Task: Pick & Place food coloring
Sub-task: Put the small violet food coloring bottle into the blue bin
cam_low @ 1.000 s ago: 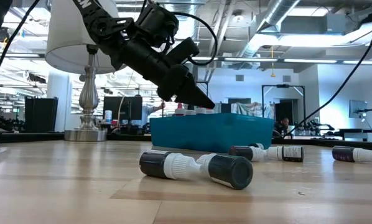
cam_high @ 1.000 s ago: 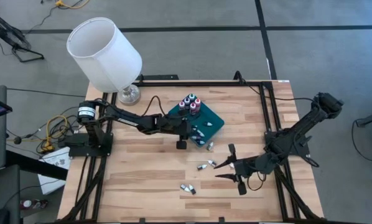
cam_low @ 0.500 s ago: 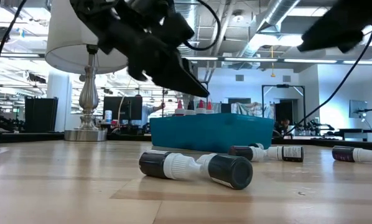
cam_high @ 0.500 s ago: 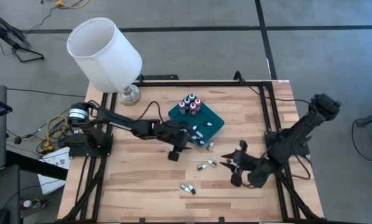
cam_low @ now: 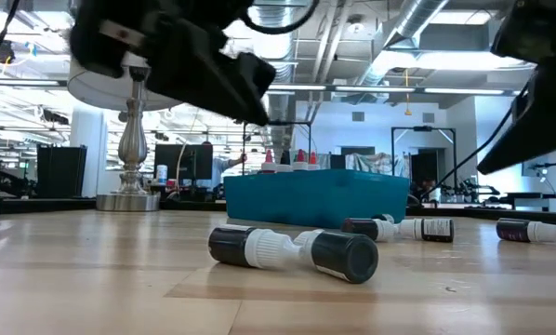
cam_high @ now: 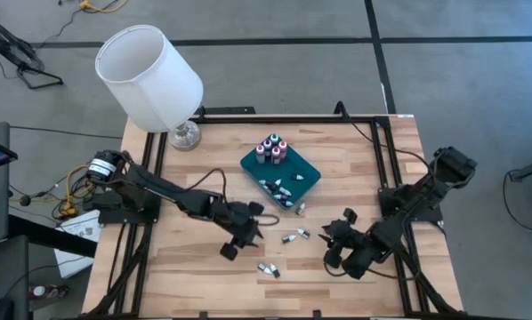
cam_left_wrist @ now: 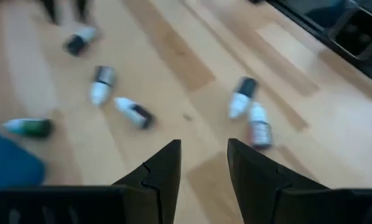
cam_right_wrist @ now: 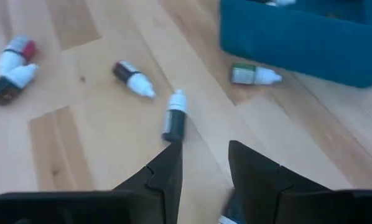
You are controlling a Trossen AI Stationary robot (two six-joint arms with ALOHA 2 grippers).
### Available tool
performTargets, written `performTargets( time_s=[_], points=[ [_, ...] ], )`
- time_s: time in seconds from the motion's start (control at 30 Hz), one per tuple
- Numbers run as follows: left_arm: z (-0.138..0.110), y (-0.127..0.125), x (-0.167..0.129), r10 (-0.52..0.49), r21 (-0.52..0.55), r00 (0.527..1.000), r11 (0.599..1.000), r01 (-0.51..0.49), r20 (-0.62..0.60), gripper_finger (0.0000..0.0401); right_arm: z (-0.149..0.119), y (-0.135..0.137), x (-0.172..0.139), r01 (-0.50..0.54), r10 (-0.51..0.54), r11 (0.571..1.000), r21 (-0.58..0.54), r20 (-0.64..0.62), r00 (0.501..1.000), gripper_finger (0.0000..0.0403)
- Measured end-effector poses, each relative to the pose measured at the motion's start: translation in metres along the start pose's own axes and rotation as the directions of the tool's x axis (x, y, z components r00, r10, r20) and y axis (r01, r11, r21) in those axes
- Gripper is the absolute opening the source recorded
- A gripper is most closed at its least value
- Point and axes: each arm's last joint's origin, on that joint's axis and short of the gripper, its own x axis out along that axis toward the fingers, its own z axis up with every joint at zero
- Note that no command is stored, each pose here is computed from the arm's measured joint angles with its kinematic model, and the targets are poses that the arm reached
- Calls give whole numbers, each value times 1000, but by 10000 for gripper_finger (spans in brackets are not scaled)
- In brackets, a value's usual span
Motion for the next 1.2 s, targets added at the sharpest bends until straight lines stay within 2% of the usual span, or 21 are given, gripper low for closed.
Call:
performTargets(
  time_s=[0.17, 0.4, 0.57, 0.67, 0.93, 1.2],
  points=[
    [-4, -21, 4, -45, 1, 999, 999, 45, -15, 126, -2, -4, -1, 36, -36, 997, 65, -2, 999, 131],
    [-7, -38, 7, -56, -5, 998, 998, 56, -2, 126, -9, -12, 0, 117, -110, 982, 150, -59, 992, 181],
    [-9, -40, 7, -59, -22, 998, 998, 59, -4, 126, -20, -9, 10, 146, -122, 974, 175, -141, 982, 212],
    [-9, -40, 7, -56, -31, 998, 998, 56, -4, 126, -28, -8, 17, 177, -151, 974, 143, -174, 973, 222],
    [-10, -39, 7, -38, -42, 999, 998, 38, -13, 126, -33, -8, 24, 208, -180, 968, 138, -186, 966, 222],
    [-10, -39, 7, -34, -45, 999, 998, 34, -16, 126, -40, -5, 30, 230, -209, 964, 132, -156, 965, 200]
  ],
)
